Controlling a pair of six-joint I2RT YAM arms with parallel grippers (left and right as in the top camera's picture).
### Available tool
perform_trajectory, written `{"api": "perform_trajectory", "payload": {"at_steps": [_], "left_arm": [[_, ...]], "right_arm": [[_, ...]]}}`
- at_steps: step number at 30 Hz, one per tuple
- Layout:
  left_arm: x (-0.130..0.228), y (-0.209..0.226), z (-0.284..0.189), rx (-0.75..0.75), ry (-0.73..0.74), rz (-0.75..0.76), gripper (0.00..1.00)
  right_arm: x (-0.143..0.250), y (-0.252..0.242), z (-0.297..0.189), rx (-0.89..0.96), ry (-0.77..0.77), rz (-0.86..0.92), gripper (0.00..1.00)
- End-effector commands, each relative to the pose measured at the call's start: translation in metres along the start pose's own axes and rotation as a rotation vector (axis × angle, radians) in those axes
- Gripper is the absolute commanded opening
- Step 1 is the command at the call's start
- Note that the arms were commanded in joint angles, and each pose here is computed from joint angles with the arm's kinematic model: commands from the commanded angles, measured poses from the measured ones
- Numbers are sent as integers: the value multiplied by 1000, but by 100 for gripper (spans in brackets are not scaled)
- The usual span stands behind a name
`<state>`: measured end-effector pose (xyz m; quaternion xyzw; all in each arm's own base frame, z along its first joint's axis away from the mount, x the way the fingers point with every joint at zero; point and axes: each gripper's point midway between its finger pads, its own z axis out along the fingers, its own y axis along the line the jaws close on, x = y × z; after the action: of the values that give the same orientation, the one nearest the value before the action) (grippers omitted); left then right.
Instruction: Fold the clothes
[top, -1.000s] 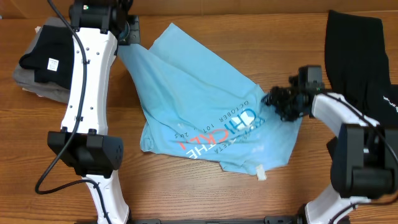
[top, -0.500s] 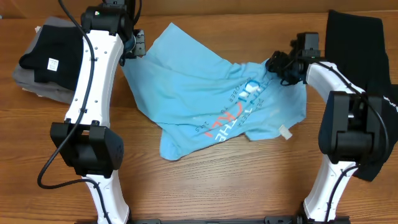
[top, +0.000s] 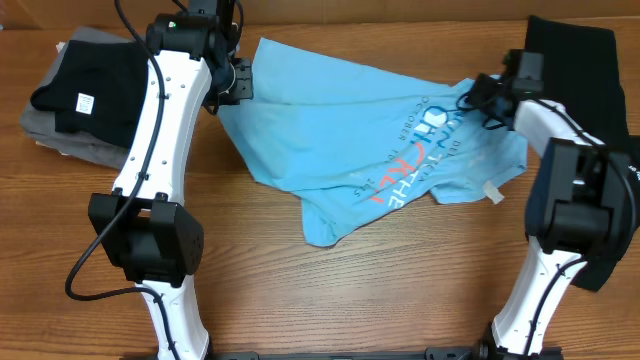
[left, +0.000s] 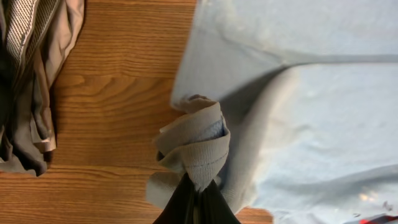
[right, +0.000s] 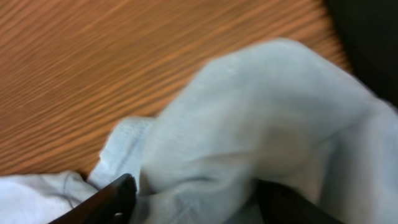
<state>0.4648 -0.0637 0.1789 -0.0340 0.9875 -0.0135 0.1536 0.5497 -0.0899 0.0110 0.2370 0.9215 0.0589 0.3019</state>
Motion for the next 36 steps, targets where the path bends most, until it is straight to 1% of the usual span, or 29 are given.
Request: {"api": "perform_trajectory", "payload": {"at_steps": [1,6,10,13,19,24,28,31,36], "left_arm": [[5,-2,7,13,25,-9,4],[3,-2,7,13,21,-11,4],[3,-2,7,13,19,-11,8],[2,-2,7,14,17,-7,9],[0,0,7,6,7,-6,6],[-3,8,8,0,-1,-22,5],[-5,16,8,-5,-2,-39,5],[-7,22,8,-8,-7,-52,6],[-10,29,8,-11,-14,-66,7]], "right_arm": [[19,-20,13,-12,102,4,72],[-9,1,-25,-70,121,8,77],[-29,43,-85,-210,156,34,77],[-24,71,-133,-296,210,38,78],[18,97,-197,-297,338,-16,78],[50,113,-231,-284,415,-101,77],[80,122,-243,-249,475,-155,76],[116,125,-241,-212,538,-188,76],[179,122,-224,-173,622,-173,76]]}}
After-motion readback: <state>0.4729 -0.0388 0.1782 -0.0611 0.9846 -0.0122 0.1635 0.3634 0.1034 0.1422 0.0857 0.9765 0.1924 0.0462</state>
